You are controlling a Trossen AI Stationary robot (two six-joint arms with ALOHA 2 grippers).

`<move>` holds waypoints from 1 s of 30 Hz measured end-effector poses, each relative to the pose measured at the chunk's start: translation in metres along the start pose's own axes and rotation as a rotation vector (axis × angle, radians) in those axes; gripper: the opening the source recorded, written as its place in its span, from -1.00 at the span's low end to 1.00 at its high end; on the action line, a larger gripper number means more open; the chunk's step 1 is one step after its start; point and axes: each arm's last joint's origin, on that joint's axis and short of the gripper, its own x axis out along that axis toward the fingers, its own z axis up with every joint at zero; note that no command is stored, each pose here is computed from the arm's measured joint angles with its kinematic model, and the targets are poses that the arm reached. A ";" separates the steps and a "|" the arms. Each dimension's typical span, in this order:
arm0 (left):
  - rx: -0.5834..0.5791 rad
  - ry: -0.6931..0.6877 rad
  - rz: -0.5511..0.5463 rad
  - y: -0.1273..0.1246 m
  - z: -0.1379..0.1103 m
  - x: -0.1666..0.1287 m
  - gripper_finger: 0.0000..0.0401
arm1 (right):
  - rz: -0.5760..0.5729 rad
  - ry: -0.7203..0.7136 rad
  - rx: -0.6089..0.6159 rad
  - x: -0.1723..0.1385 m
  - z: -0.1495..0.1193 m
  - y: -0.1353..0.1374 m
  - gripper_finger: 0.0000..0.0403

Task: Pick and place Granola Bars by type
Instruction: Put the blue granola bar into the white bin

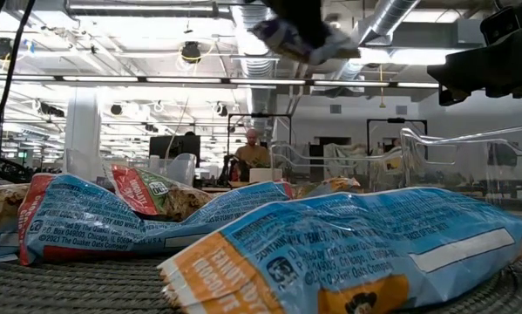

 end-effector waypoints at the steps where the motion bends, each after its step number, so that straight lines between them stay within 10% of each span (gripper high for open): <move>1: 0.003 0.016 0.010 0.000 -0.003 0.002 -0.99 | 0.000 0.000 0.000 0.000 0.000 0.000 -0.34; 14: -0.105 0.162 0.150 0.050 -0.032 0.004 -0.99 | 0.000 0.000 0.000 0.000 0.000 0.000 -0.33; 30: -0.338 0.217 0.336 0.163 -0.143 -0.015 -0.99 | 0.000 0.001 0.000 0.000 0.000 0.000 -0.34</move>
